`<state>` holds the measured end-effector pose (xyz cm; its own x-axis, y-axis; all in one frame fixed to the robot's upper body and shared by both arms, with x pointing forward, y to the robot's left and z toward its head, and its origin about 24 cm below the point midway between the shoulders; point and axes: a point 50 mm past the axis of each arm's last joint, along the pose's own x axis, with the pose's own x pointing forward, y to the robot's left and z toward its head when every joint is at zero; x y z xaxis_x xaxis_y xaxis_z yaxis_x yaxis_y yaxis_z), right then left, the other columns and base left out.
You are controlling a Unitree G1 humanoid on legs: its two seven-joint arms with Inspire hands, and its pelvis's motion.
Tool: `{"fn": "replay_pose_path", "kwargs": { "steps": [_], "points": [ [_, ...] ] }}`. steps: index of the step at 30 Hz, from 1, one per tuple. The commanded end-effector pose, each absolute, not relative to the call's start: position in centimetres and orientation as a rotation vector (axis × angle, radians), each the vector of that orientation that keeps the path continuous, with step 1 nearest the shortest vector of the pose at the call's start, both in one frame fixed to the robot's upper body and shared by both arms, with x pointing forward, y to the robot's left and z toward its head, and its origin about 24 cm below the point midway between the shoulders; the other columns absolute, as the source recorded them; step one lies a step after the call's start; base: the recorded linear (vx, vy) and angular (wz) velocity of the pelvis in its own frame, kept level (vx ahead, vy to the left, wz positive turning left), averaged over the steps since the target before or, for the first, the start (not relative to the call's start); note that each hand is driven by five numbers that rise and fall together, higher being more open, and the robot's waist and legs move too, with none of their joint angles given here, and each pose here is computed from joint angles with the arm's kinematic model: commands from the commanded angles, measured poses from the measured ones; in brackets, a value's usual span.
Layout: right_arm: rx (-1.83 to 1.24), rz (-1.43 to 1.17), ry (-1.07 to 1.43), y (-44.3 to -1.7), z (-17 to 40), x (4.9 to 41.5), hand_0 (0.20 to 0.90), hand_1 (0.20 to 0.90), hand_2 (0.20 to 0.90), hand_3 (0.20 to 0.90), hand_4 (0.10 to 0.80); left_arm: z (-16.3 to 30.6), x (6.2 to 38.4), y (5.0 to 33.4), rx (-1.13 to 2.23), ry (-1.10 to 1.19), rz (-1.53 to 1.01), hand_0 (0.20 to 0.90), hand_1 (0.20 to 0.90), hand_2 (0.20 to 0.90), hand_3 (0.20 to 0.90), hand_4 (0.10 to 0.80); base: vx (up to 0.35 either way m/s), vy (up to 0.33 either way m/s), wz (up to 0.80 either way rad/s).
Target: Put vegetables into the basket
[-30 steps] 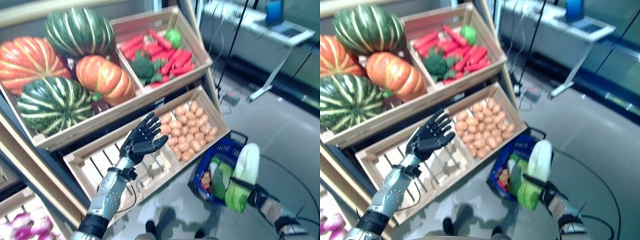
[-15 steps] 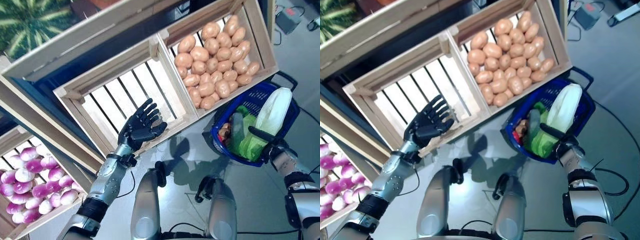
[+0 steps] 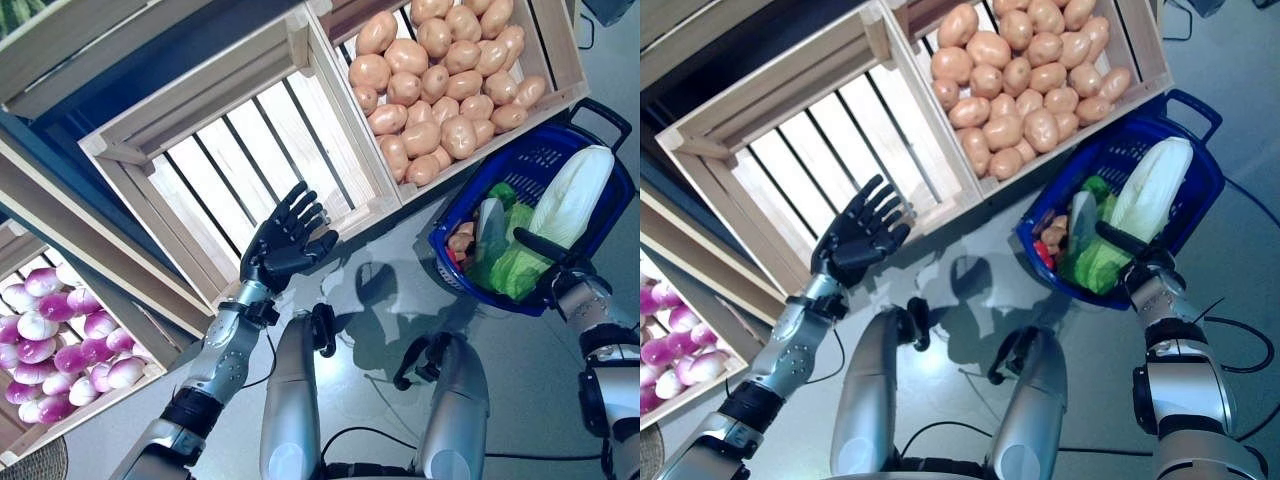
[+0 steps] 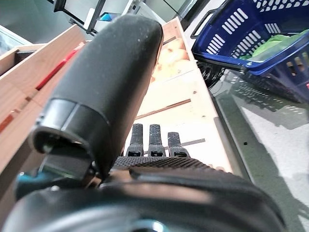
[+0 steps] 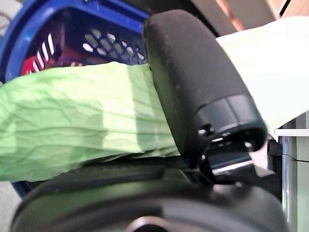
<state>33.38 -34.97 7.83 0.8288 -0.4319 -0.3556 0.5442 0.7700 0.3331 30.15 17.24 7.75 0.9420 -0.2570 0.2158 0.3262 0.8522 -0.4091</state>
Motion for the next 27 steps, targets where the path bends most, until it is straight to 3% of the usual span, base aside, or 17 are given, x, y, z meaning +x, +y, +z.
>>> {"fn": "replay_pose_path", "kwargs": {
  "steps": [1,16,27],
  "points": [
    [0.423,-0.633,-0.012,-38.8,14.3,33.2,0.900,0.900,0.900,0.900,0.800,13.2,30.3,16.9,-0.473,-0.442,-0.398,0.900,0.900,0.900,0.900,0.800,0.010,-0.020,-0.04],
    [0.405,-0.598,-0.001,-39.0,13.8,32.8,0.900,0.900,0.900,0.900,0.800,13.2,30.2,17.6,-0.472,-0.464,-0.414,0.900,0.900,0.900,0.900,0.800,-0.017,0.015,-0.01],
    [0.477,-0.542,0.109,-37.0,8.5,32.0,0.900,0.900,0.900,0.900,0.800,12.1,30.2,18.2,-0.452,-0.408,-0.434,0.900,0.900,0.900,0.900,0.800,0.018,0.062,-0.04]
  ]
}}
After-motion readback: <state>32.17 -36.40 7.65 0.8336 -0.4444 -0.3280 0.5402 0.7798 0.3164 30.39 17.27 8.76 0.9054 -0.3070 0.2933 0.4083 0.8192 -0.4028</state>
